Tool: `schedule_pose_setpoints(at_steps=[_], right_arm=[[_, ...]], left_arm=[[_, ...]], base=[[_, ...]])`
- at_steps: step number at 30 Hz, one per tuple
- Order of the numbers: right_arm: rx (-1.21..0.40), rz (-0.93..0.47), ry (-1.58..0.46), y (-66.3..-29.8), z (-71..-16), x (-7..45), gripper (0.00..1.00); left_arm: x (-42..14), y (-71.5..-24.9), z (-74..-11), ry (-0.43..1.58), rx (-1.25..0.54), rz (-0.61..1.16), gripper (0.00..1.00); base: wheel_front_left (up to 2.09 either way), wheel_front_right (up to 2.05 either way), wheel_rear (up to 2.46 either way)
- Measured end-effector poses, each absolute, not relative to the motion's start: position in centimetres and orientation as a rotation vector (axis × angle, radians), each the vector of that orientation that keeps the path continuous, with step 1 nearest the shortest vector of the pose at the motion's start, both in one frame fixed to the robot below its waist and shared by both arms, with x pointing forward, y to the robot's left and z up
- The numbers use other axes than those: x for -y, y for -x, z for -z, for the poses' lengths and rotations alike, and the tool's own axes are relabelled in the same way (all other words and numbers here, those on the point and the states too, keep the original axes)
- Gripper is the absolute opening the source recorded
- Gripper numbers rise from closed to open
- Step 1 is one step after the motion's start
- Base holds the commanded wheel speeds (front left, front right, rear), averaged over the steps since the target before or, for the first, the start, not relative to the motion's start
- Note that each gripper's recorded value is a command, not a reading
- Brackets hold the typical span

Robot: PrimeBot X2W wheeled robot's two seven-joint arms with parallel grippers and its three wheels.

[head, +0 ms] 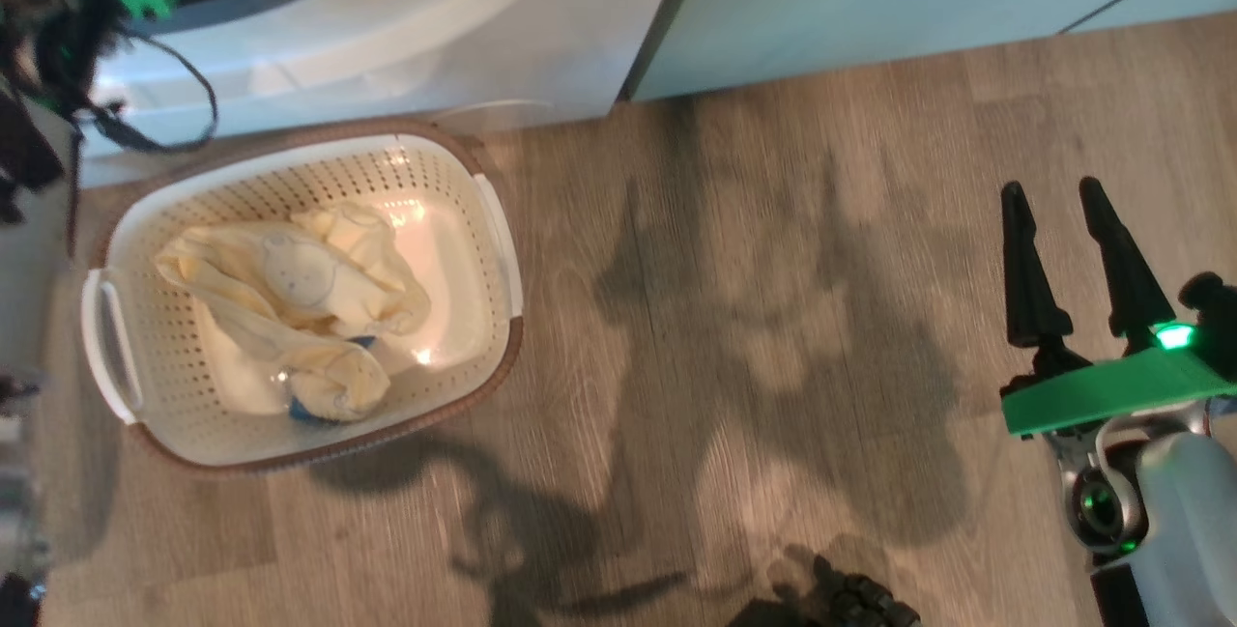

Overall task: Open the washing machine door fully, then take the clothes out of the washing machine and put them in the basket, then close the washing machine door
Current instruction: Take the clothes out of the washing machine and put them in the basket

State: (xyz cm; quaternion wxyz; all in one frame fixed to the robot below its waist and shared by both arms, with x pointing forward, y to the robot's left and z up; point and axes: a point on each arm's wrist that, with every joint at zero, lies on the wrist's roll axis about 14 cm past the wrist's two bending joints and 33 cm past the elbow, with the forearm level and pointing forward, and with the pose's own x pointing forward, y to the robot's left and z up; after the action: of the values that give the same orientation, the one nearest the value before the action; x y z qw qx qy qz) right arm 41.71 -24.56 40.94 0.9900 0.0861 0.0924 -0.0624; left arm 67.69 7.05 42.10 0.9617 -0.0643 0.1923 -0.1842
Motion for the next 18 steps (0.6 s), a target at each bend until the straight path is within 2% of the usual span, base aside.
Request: schedule_pose_setpoints(at_steps=[18], right_arm=[[-0.258,0.119,-0.147,-43.8,-37.5,24.8,1.0]], left_arm=[[-7.2,-72.8,-37.7,0.165,-0.681,0.384,1.0]], base=[[0.0,0.0,0.0]])
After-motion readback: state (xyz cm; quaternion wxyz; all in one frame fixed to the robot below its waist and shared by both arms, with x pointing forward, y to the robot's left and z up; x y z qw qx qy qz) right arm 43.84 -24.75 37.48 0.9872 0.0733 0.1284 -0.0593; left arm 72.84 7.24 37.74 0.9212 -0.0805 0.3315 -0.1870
